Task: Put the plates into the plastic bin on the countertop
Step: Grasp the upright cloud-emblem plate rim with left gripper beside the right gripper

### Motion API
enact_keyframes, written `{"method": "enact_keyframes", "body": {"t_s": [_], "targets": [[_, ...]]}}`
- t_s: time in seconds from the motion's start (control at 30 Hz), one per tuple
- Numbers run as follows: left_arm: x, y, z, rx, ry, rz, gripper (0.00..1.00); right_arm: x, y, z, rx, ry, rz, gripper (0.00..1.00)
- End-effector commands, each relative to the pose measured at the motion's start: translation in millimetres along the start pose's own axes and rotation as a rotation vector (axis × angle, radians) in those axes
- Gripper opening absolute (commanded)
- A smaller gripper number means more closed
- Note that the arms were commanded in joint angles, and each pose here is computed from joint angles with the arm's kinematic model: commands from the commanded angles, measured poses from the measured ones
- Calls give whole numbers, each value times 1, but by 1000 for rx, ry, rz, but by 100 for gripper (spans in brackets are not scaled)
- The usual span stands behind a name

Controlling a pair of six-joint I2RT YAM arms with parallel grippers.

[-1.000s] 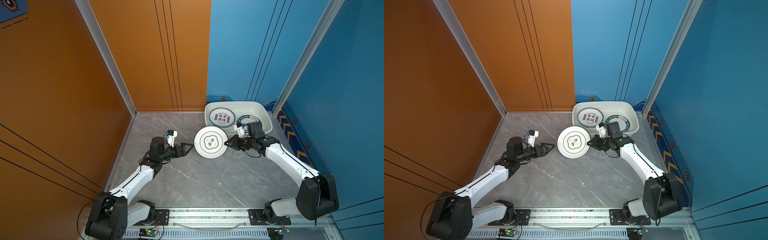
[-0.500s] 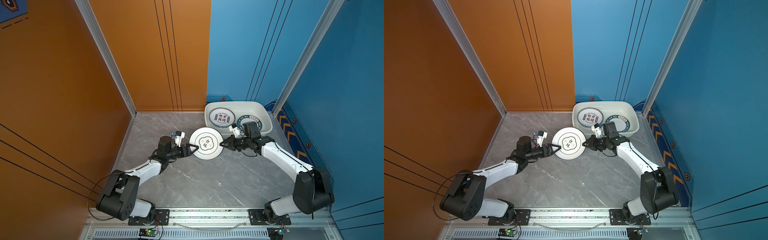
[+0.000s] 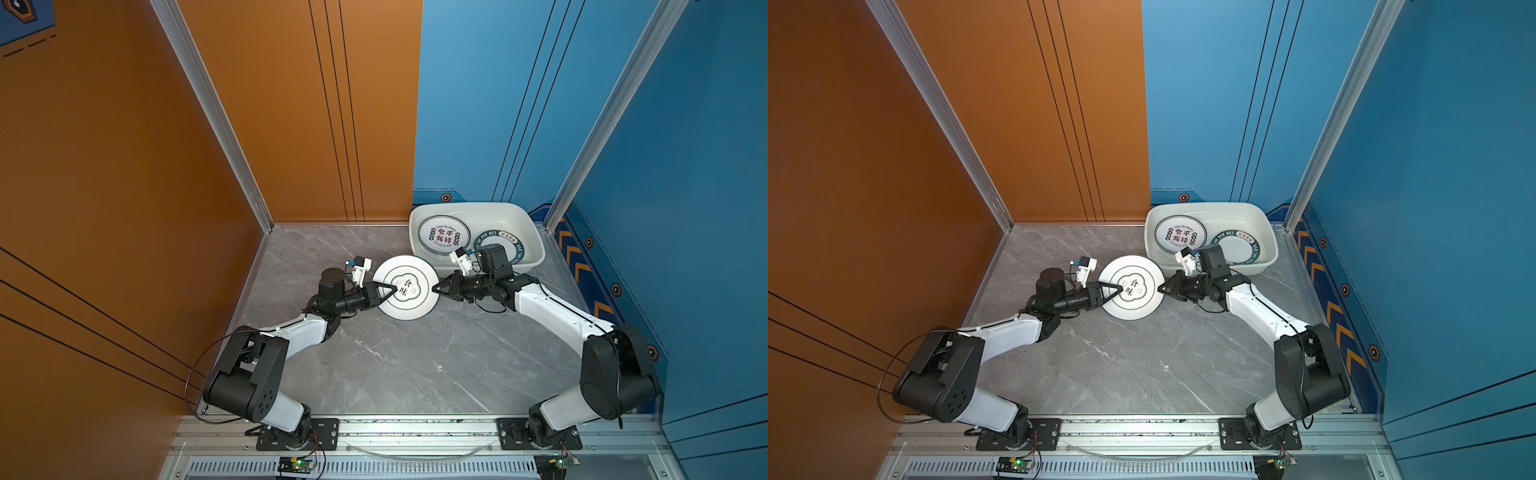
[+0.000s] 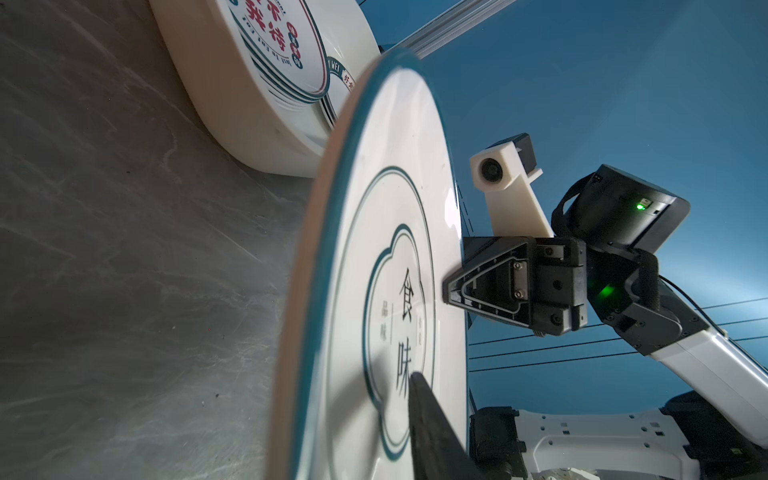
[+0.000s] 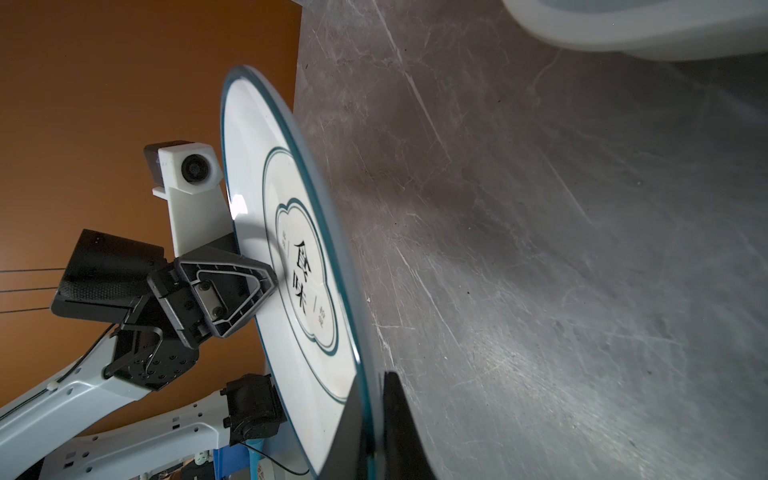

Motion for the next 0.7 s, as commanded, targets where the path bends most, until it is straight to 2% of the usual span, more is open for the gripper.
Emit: {"method": "enact_keyframes", "body": {"t_s": [0.0, 0.33, 0.43, 0.47, 0.53, 0.67], "targets": [[-6, -11, 1, -40, 49, 56, 25, -8, 4, -3, 27, -9, -72, 0], [-8, -14, 1, -36, 62, 64, 14, -13, -4, 1, 19, -1, -81, 0], [-9, -13, 1, -27, 72, 42, 0, -15, -7, 4, 14, 3, -83, 2], [-9, -13, 2, -30, 75, 37, 0, -15, -7, 4, 16, 2, -85, 3], [-9, -13, 3, -34, 80, 31, 0, -15, -8, 4, 18, -1, -90, 11], [-9, -17, 6, -44, 91, 37, 0, -12, -12, 1, 32, -25, -128, 35]]}}
Point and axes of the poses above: each gripper's point midway between its finger pads, its own x axis back along the fingers, its own y axis along the line the jaws close on, z = x × y, the point moved 10 cm from there along x, back along the fingers, and after that the axes turned 14 degrees about x, right-handed, at the moved point
